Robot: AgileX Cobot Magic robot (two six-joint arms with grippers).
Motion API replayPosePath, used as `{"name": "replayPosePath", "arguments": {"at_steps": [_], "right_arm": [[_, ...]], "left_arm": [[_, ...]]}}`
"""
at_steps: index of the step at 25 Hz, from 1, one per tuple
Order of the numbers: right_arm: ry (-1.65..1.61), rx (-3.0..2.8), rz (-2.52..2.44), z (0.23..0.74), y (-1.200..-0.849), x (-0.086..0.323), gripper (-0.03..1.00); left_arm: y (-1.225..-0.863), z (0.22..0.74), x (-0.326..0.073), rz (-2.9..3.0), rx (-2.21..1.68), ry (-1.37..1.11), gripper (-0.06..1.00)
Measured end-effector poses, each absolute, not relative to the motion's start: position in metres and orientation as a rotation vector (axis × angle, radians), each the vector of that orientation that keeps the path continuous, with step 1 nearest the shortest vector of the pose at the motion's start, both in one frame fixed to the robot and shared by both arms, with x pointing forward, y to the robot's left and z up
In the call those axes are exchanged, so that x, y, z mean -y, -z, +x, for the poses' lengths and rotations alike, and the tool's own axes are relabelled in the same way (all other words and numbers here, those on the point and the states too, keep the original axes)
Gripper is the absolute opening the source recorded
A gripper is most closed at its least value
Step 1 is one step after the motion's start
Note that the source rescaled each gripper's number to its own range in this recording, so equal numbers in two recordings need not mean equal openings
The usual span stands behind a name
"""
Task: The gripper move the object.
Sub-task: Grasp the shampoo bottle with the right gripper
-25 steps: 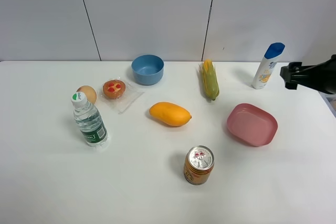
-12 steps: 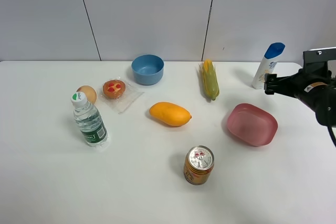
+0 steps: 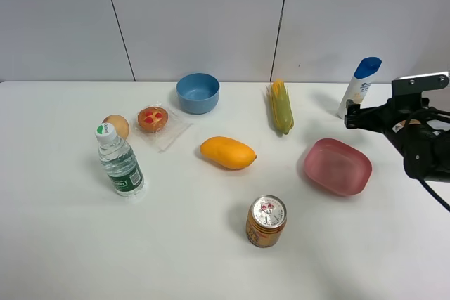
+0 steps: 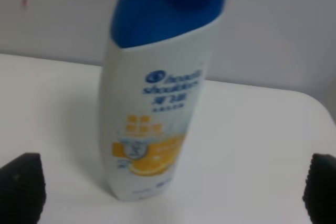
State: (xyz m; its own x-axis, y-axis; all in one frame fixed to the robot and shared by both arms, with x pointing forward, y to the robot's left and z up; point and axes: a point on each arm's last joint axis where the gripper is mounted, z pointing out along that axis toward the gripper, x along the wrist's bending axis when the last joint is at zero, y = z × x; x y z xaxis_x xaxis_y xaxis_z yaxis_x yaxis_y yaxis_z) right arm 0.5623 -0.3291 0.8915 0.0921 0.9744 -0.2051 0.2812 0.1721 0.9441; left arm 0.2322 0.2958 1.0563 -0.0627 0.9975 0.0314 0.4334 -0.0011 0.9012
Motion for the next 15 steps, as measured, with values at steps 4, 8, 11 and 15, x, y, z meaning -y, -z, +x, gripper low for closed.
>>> {"name": "replayPosePath", "arguments": {"at_steps": [4,8,11,15], "right_arm": [[-0.847,-1.386,1.3,0.581,-0.885,0.33,1.0],[-0.857,-1.366,1.288,0.594,-0.885,0.331,1.0],[-0.865,-1.364,1.276,0.608,-0.881,0.332,1.0],[-0.867,-1.37,1.275,0.62,-0.876,0.332,1.0]], "left_arm": [[-1.056,0.232,-0.296,1.513,-1.579,-1.027,1.0],[-1.056,0.232,-0.296,1.513,-1.579,-1.027,1.0],[-1.056,0.232,-0.296,1.514,-1.579,-1.027,1.0],[-1.056,0.232,-0.296,1.514,-1.579,-1.027,1.0]]}}
